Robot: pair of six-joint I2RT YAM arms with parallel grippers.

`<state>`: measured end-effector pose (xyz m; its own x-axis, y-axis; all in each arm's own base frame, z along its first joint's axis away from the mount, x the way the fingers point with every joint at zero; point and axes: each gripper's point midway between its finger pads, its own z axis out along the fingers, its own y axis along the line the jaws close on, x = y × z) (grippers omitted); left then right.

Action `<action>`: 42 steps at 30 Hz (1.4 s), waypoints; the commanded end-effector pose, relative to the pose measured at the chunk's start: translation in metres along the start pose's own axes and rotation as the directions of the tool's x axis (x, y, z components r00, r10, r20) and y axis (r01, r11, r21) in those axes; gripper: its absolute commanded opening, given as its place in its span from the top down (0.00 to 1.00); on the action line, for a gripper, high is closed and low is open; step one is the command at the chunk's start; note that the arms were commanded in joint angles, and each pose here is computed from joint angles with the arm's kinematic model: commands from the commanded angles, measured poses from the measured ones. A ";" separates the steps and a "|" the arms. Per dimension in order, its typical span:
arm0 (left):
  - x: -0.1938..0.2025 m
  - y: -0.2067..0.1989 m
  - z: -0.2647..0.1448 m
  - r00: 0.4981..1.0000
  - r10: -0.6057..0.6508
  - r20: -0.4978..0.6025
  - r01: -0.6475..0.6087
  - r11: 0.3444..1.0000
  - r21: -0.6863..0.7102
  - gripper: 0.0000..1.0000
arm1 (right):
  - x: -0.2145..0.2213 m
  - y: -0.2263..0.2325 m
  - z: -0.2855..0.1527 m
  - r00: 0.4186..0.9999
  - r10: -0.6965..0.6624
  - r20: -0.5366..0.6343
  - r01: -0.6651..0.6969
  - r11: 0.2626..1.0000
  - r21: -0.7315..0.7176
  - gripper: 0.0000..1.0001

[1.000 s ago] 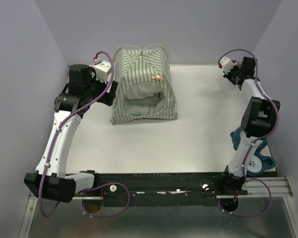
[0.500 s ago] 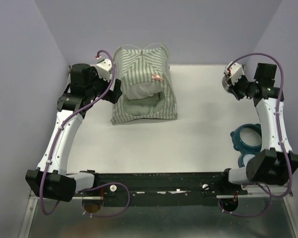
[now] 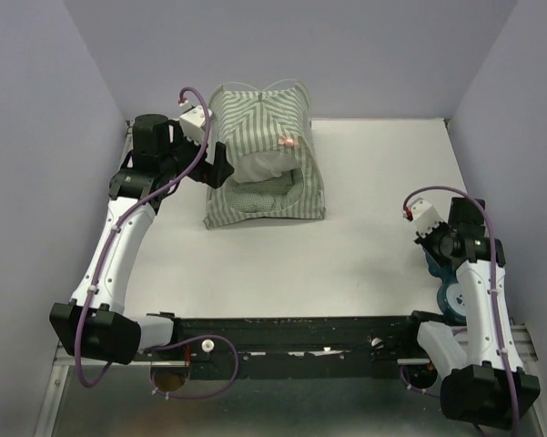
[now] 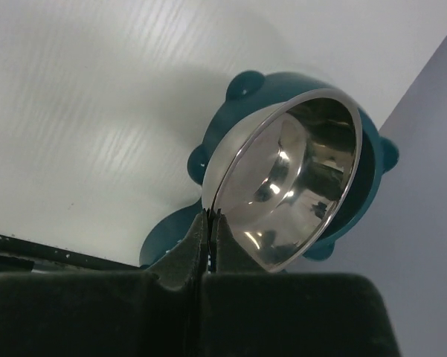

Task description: Set up the pet tent

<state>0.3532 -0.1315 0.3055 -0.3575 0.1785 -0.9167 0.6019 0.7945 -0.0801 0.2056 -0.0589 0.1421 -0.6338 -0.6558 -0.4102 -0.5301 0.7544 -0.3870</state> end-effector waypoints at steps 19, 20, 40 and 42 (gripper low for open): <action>-0.030 -0.012 -0.024 1.000 -0.011 0.026 0.010 1.000 0.018 0.01 | 0.061 -0.023 0.066 0.965 0.005 -0.261 0.031 0.990 0.136 0.99; -0.030 -0.012 -0.024 1.000 -0.015 0.024 0.014 1.000 0.015 0.01 | 0.064 -0.023 0.067 0.961 0.005 -0.276 0.031 0.991 0.128 0.99; -0.026 0.000 -0.023 1.000 -0.014 0.006 0.015 0.999 -0.049 0.01 | 0.025 -0.113 0.128 0.960 -0.056 -0.276 0.077 0.995 0.064 0.93; -0.028 0.001 -0.025 1.000 -0.002 0.010 0.003 0.998 -0.055 0.01 | 0.022 -0.116 0.121 0.965 -0.028 -0.261 0.043 0.998 0.055 0.68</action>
<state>0.3457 -0.1297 0.3349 -0.3620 0.1533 -0.9195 0.5847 0.8056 -0.0959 0.3260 -0.1706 0.0777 -0.7246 -0.6767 -0.1301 -0.5203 0.6610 -0.5406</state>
